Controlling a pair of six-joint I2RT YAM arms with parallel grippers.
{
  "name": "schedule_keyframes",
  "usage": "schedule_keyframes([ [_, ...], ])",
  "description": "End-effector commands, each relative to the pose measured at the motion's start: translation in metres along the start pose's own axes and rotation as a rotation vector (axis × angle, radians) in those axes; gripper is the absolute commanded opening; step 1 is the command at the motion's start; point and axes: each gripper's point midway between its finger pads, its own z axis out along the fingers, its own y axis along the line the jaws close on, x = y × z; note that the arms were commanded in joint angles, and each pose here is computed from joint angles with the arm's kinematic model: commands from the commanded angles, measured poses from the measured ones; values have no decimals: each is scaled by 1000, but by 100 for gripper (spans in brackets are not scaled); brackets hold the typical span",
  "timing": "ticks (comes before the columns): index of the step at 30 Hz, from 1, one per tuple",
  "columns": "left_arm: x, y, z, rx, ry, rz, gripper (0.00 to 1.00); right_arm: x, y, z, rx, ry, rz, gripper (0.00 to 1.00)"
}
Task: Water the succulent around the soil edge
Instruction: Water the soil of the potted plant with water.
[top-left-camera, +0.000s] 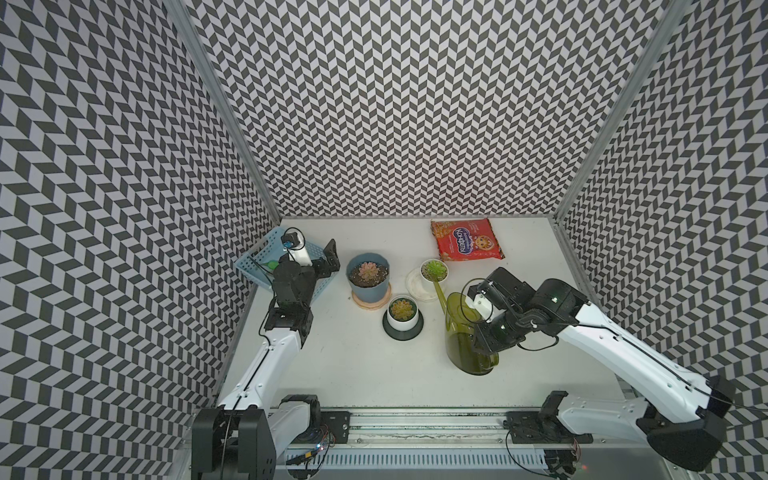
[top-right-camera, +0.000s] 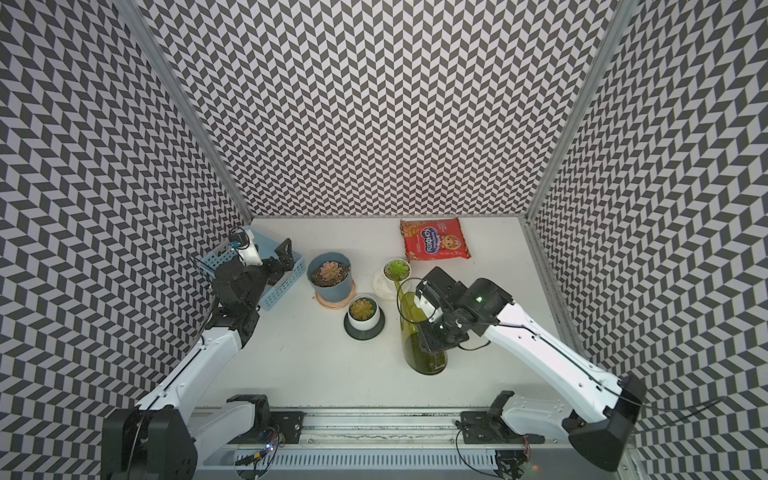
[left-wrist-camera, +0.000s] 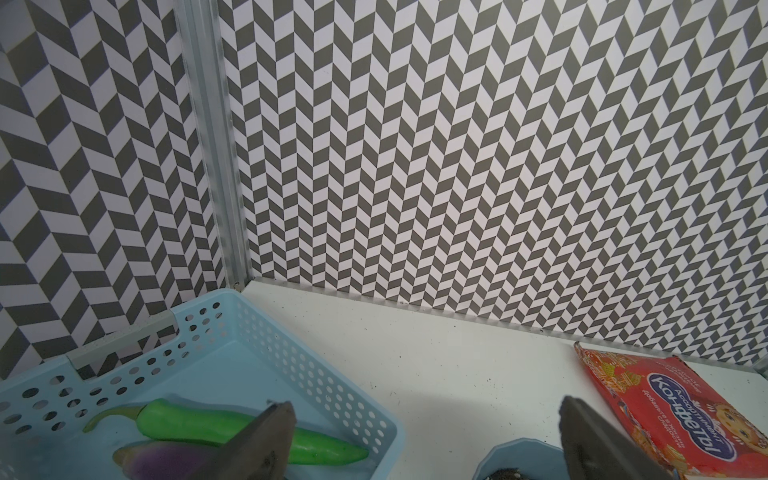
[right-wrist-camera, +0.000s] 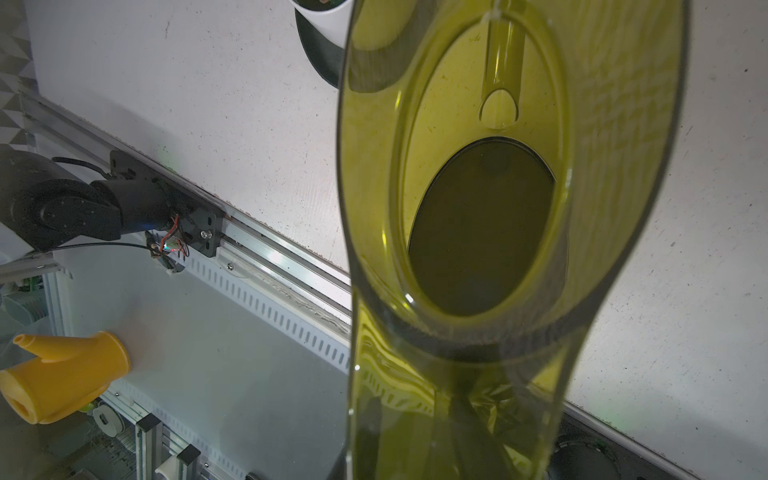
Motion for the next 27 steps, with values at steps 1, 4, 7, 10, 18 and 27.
schedule_keyframes([
  [1, -18, -6, -3, 12, -46, 2, 100, -3, 10, -8, -61, -45, -33, 0],
  [4, -18, -5, -3, 12, -44, 0, 100, 0, 14, -7, -76, -35, -51, 0],
  [7, -19, -6, -3, 13, -48, -1, 100, 1, 14, -6, -73, -32, -55, 0],
  [10, -19, -5, -4, 10, -49, 0, 100, 2, 12, -5, -64, -33, -50, 0],
  [18, -20, -5, -4, 9, -51, -1, 100, 7, 5, -3, -44, -34, -25, 0],
  [27, -20, -6, -4, 13, -51, -1, 100, 2, 3, -8, -31, -66, -8, 0],
])
